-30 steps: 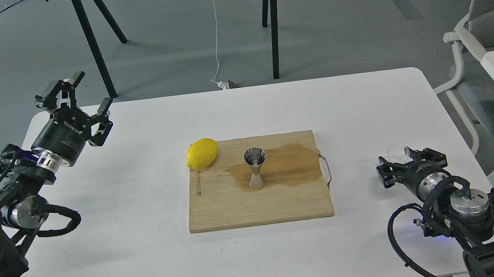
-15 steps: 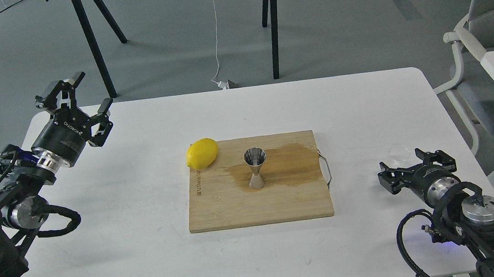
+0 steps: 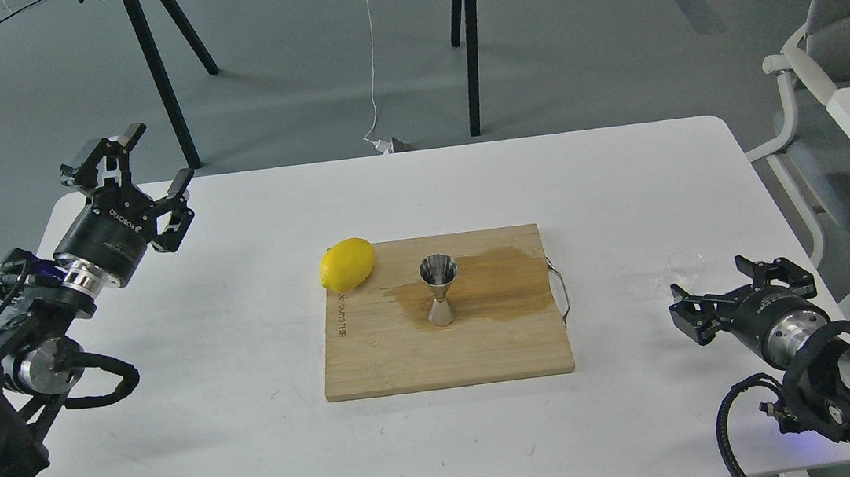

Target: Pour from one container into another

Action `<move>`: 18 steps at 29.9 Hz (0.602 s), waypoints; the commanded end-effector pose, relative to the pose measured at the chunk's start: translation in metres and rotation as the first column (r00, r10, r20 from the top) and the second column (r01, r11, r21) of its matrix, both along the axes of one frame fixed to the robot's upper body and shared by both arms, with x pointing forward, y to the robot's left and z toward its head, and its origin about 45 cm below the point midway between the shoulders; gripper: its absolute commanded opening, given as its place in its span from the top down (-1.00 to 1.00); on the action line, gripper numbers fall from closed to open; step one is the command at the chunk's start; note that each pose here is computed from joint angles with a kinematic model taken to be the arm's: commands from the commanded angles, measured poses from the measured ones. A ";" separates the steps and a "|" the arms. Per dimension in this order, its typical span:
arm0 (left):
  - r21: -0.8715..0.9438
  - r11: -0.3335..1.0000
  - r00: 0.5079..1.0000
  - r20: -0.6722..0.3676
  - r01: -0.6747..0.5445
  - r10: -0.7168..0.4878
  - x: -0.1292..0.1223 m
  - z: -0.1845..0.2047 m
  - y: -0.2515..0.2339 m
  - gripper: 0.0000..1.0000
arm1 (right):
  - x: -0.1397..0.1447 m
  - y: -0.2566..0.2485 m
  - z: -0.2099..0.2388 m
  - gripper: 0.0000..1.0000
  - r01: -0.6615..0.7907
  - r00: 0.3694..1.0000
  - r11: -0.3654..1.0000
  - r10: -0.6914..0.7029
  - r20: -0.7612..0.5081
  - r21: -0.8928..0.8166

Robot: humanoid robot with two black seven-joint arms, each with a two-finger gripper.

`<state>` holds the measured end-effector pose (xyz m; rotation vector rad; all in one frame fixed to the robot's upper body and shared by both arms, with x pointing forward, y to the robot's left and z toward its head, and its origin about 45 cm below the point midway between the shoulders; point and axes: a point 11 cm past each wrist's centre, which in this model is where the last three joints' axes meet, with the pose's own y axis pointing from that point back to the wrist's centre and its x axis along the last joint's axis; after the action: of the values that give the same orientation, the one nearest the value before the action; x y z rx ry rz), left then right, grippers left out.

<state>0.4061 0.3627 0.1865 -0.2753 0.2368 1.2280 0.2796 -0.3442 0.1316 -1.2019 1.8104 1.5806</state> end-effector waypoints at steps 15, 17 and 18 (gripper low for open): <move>0.007 1.000 1.000 0.017 -0.005 0.005 0.004 0.009 0.004 -0.65 | 0.101 0.016 0.106 -0.98 -0.208 0.849 0.904 0.356 0.390 -0.373; 0.008 1.000 1.000 0.020 -0.005 0.004 0.005 0.010 0.004 -0.65 | 0.112 0.021 0.109 -0.98 -0.240 0.802 0.865 0.433 0.412 -0.442; 0.008 1.000 1.000 0.022 -0.004 0.004 0.005 0.011 0.004 -0.65 | 0.117 0.021 0.110 -0.98 -0.247 0.786 0.852 0.455 0.420 -0.461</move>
<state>0.4102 0.3669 0.1952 -0.2806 0.2172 1.2306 0.3820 -0.3277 0.2376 -1.8967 1.6596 1.0251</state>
